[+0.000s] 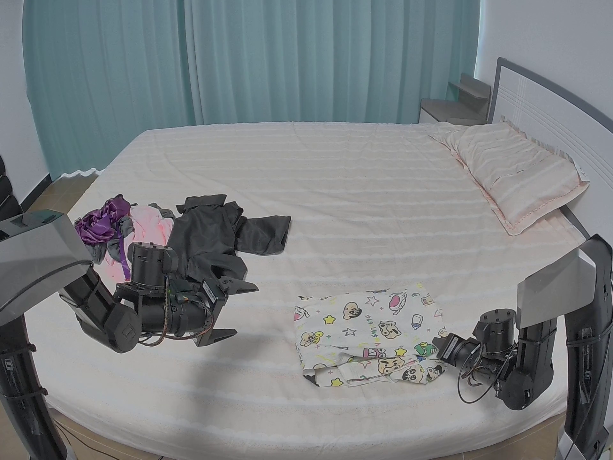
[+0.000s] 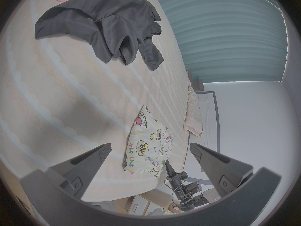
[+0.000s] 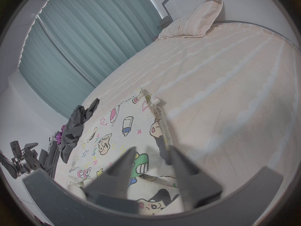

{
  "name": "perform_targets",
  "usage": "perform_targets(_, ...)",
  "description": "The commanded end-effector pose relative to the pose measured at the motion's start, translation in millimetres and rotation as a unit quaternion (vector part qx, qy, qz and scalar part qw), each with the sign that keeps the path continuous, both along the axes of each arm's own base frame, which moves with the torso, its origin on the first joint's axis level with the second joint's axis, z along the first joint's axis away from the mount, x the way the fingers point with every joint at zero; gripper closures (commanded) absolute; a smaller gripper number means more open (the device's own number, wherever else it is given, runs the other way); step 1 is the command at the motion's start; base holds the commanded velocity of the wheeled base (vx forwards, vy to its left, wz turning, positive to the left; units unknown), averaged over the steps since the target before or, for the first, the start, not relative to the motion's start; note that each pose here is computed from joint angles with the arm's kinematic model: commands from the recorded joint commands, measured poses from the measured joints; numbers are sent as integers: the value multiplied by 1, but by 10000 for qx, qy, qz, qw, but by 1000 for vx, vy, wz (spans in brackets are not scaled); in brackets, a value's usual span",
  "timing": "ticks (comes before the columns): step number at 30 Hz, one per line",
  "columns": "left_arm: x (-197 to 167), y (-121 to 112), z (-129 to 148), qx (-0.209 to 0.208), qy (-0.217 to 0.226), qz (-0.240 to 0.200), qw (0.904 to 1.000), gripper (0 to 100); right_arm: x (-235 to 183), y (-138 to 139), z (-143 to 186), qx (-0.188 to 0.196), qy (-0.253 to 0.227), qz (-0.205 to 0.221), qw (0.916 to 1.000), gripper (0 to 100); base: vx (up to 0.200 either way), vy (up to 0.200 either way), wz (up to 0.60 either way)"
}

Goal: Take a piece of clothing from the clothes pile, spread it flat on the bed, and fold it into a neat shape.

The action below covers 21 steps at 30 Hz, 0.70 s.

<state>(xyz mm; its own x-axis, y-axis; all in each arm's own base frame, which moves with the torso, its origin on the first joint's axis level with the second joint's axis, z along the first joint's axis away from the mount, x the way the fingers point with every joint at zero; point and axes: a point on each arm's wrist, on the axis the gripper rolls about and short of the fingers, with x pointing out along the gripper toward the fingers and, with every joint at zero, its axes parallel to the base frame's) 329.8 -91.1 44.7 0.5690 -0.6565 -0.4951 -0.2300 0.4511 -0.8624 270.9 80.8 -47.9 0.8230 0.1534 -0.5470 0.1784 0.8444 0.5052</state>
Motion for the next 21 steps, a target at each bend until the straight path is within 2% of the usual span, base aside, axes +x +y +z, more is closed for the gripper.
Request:
perform_targets(1, 0, 0, -1, 1, 6, 2, 10000, 0, 0, 0, 1, 4, -48, -12, 10000, 100, 0, 0, 0)
perform_targets(9, 0, 0, -1, 3, 13, 2, 10000, 0, -8, -5, 6, -62, 16, -41, 10000, 100, 0, 0, 0)
perform_targets(14, 0, 0, -1, 3, 13, 2, 10000, 0, -17, -5, 33, -18, -277, 41, 9996, 100, 0, 0, 0)
perform_targets(21, 0, 0, -1, 3, 13, 2, 10000, 0, -32, -7, 43, -80, -242, 145, 9996, 100, 0, 0, 0)
